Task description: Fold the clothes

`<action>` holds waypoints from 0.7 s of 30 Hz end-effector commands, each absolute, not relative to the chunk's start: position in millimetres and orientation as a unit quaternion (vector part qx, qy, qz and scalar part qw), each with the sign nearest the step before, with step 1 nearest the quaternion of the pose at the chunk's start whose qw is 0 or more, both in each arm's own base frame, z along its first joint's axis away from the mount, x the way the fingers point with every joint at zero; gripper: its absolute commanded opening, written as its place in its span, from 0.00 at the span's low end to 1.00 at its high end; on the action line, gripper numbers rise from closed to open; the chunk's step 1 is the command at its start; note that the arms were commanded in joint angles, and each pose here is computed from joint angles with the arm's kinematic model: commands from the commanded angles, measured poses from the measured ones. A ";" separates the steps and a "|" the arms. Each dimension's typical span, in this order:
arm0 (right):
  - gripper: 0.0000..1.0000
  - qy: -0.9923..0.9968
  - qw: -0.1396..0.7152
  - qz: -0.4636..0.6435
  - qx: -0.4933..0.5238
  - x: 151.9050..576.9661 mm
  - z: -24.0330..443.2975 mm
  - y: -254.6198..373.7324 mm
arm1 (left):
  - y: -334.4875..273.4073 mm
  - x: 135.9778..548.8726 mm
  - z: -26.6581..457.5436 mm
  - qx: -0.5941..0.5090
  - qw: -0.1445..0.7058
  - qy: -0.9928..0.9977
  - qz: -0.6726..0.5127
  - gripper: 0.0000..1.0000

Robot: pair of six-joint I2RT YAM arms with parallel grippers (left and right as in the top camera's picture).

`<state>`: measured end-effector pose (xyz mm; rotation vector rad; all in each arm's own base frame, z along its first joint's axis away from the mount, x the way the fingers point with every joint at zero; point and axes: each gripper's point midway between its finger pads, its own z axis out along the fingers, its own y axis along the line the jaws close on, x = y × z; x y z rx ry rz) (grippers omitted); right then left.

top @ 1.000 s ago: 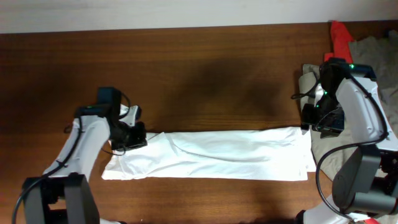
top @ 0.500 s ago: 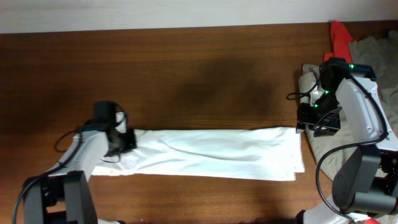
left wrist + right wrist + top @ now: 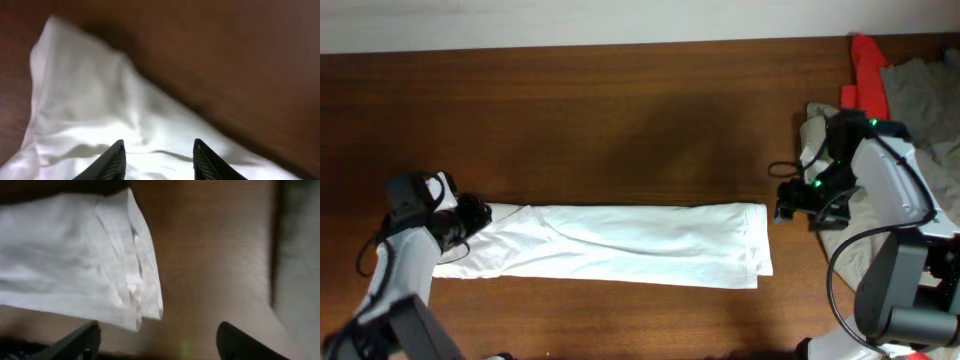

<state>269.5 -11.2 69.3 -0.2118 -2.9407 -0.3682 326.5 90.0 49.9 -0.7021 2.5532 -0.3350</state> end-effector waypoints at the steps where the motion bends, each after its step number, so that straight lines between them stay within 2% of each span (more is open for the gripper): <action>1: 0.85 -0.979 0.091 -0.169 -0.072 255.4 47.3 7.1 | 83.2 336.7 102.6 -0.230 0.299 0.915 -0.144 0.47; 9: 0.93 -0.970 0.074 -0.219 -0.073 242.1 9.3 28.2 | 76.1 321.2 103.0 -0.236 0.274 0.920 -0.149 0.48; 12: 0.92 -0.969 0.079 -0.227 -0.051 236.7 4.6 43.3 | 75.8 320.4 102.4 -0.237 0.272 0.921 -0.149 0.48; 13: 0.89 -0.970 0.082 -0.225 -0.037 234.2 3.0 50.2 | 75.5 319.7 102.0 -0.237 0.270 0.921 -0.149 0.49; 14: 0.85 -0.971 0.084 -0.223 -0.026 233.1 2.5 54.7 | 75.2 319.0 101.6 -0.238 0.269 0.921 -0.150 0.49; 15: 0.68 -0.971 0.084 -0.221 -0.016 233.0 2.2 59.4 | 74.9 318.5 101.3 -0.238 0.267 0.922 -0.150 0.49; 17: 0.42 -0.974 0.088 -0.205 -0.032 233.6 -0.1 59.3 | 74.1 316.9 100.3 -0.239 0.263 0.922 -0.151 0.49; 19: 0.08 -0.979 0.090 -0.174 -0.059 234.8 -3.9 49.2 | 73.1 314.6 98.9 -0.241 0.257 0.923 -0.152 0.49; 20: 0.04 -0.982 0.083 -0.160 -0.061 239.7 -3.3 42.5 | 72.3 312.8 97.9 -0.242 0.253 0.924 -0.152 0.48; 21: 0.04 -0.984 0.073 -0.150 -0.063 247.2 -0.7 36.7 | 71.7 311.9 97.4 -0.242 0.251 0.925 -0.153 0.48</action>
